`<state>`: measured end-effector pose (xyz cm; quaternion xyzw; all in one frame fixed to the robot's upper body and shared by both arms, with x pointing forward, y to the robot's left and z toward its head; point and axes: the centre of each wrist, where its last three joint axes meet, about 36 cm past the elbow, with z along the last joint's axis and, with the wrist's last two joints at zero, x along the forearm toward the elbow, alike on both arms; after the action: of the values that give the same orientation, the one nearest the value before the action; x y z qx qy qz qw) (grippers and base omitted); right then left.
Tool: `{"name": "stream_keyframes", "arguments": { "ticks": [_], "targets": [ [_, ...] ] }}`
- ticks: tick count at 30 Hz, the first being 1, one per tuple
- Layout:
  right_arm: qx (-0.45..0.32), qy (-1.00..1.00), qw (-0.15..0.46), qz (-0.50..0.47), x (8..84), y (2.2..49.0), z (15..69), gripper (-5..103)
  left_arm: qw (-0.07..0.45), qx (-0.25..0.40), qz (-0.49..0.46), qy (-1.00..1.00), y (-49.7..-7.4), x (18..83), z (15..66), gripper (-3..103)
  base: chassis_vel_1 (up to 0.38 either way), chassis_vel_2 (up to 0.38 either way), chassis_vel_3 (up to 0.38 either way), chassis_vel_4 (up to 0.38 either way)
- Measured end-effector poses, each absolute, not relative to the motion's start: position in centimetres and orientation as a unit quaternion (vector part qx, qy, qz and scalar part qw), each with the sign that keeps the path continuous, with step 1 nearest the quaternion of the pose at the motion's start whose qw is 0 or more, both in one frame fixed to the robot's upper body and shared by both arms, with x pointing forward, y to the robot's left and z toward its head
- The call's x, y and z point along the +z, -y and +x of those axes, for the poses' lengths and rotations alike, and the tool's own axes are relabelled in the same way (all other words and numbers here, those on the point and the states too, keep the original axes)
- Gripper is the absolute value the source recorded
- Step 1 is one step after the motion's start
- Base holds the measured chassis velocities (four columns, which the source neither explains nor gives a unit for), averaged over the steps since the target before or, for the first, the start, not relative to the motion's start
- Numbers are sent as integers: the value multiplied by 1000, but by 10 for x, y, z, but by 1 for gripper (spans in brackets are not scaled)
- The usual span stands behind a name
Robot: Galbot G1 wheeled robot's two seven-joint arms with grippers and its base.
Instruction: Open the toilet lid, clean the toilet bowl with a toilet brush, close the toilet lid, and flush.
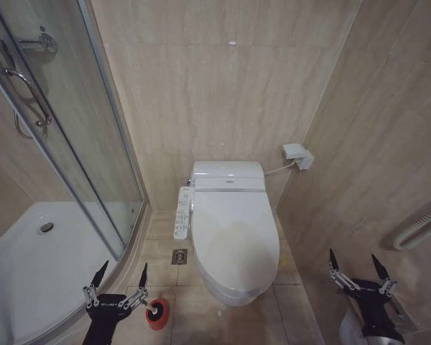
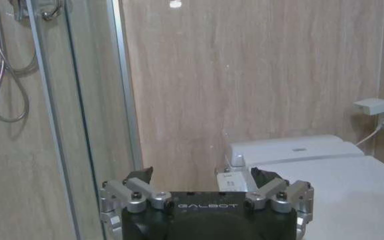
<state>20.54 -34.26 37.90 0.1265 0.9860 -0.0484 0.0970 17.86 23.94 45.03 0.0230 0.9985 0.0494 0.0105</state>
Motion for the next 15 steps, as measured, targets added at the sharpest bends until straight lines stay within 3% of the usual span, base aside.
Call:
{"name": "stream_keyframes", "arguments": {
  "ticks": [15],
  "targets": [
    [-48, -986, 97, 126, 379, 343, 205, 100, 10, 49, 23, -998, -239, 450, 179, 99, 0, 0, 0, 0]
  ]
}}
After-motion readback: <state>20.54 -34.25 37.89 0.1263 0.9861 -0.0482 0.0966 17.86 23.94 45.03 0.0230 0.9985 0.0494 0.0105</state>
